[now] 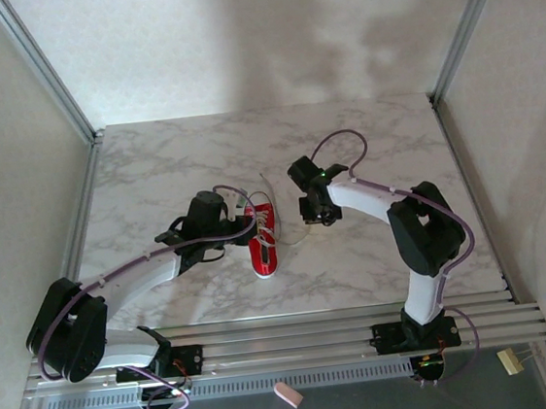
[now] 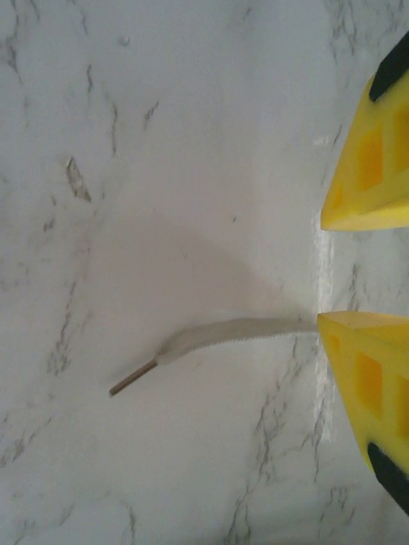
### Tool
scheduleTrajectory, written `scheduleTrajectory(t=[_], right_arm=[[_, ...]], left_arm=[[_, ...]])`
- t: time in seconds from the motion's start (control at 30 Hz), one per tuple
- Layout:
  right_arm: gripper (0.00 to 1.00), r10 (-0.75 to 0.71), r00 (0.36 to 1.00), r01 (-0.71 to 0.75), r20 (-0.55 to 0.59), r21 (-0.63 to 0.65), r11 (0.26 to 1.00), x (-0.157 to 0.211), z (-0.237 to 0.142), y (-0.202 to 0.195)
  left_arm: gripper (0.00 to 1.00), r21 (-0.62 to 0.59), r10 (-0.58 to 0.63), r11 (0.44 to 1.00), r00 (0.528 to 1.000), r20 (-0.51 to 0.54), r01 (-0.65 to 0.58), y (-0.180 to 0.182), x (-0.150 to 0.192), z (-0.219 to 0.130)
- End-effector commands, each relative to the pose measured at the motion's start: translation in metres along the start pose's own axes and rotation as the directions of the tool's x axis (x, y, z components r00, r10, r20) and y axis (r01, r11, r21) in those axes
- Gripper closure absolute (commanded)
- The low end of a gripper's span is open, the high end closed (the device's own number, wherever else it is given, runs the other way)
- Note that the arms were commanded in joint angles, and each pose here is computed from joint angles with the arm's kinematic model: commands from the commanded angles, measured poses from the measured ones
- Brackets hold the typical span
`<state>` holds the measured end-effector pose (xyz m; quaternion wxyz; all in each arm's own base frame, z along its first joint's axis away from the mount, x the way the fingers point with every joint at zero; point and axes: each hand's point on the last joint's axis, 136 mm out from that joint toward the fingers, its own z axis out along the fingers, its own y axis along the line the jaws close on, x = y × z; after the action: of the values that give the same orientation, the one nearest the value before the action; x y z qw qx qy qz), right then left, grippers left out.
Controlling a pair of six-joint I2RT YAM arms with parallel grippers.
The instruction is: Tie the shoes
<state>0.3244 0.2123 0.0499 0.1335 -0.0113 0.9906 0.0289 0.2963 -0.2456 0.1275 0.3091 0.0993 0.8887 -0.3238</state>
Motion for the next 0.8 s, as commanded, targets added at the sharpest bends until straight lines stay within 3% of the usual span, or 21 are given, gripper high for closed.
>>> scheduleTrajectory(t=[0.0,0.43,0.77], right_arm=[[0.67,0.03,1.0,-0.03,0.006,-0.045,0.999,-0.004,0.009,0.015],[0.7,0.021,0.999,-0.022,-0.048,-0.024,0.999,0.004,0.036,0.02],[0.98,-0.021,1.0,0.021,-0.014,-0.004,1.0,0.004,0.029,0.018]], left_arm=[[1.0,0.015,0.013,1.0,1.0,0.02,-0.013,-0.005,-0.004,0.001],[1.0,0.021,0.011,1.0,1.0,0.016,-0.011,-0.005,-0.001,0.0],[1.0,0.031,-0.005,1.0,0.999,0.032,0.004,-0.005,0.001,-0.001]])
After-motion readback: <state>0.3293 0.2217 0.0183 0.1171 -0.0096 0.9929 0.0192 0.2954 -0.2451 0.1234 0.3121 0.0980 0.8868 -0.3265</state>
